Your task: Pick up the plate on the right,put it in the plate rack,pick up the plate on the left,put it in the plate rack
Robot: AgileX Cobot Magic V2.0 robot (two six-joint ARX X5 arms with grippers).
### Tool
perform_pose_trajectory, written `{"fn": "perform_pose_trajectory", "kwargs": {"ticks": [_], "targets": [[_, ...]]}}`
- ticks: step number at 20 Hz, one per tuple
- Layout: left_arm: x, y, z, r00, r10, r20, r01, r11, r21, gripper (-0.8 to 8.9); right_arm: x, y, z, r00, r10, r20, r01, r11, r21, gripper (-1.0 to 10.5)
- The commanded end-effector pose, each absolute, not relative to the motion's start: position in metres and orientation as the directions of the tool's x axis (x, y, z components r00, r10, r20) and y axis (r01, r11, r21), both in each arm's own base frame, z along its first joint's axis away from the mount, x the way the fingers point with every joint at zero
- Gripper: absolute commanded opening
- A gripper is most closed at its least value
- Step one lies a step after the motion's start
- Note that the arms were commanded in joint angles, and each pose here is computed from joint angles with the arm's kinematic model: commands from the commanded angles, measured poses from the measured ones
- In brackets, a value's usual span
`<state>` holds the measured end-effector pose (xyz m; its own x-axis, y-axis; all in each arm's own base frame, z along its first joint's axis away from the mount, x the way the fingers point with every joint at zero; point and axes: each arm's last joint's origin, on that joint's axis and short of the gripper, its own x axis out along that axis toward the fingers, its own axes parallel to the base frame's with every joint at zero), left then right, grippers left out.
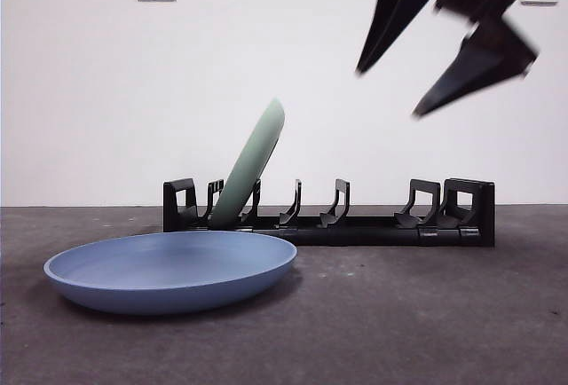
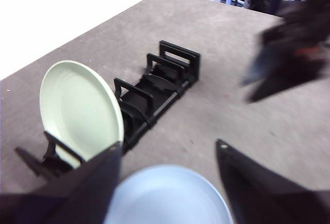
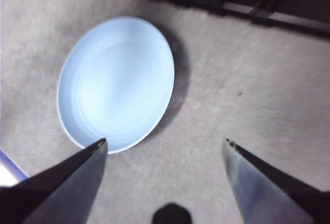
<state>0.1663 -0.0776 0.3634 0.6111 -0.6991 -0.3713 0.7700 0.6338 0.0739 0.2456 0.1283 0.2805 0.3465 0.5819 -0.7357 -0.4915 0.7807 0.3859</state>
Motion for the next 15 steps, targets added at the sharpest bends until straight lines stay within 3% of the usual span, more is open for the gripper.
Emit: {"fn": "perform_pose_trajectory", "kwargs": {"ticks": [1,3,5,6,15], "targets": [[0.142,-0.068,0.371,0.619,-0.7,-0.357,0.775,0.619,0.13,3.53,0.259,0.145,0.255,0.293,0.582,-0.759,-0.468,0.779,0.417,3.8],[0.124,-0.061,0.374,0.622,-0.701,-0.349,0.774,0.619,0.135,3.59,0.27,0.161,0.235,0.263,0.59,-0.763,-0.468,0.77,0.434,3.8],[0.11,-0.056,0.375,0.619,-0.7,-0.357,0.775,0.618,0.132,5.14,0.277,0.177,0.218,0.232,0.59,-0.773,-0.477,0.762,0.438,3.8],[0.105,-0.054,0.374,0.615,-0.698,-0.368,0.777,0.617,0.127,5.31,0.28,0.183,0.21,0.218,0.589,-0.778,-0.475,0.761,0.443,3.8],[0.096,-0.05,0.366,0.581,-0.685,-0.439,0.79,0.604,0.104,5.31,0.294,0.203,0.167,0.177,0.571,-0.802,-0.442,0.774,0.453,3.7]]}}
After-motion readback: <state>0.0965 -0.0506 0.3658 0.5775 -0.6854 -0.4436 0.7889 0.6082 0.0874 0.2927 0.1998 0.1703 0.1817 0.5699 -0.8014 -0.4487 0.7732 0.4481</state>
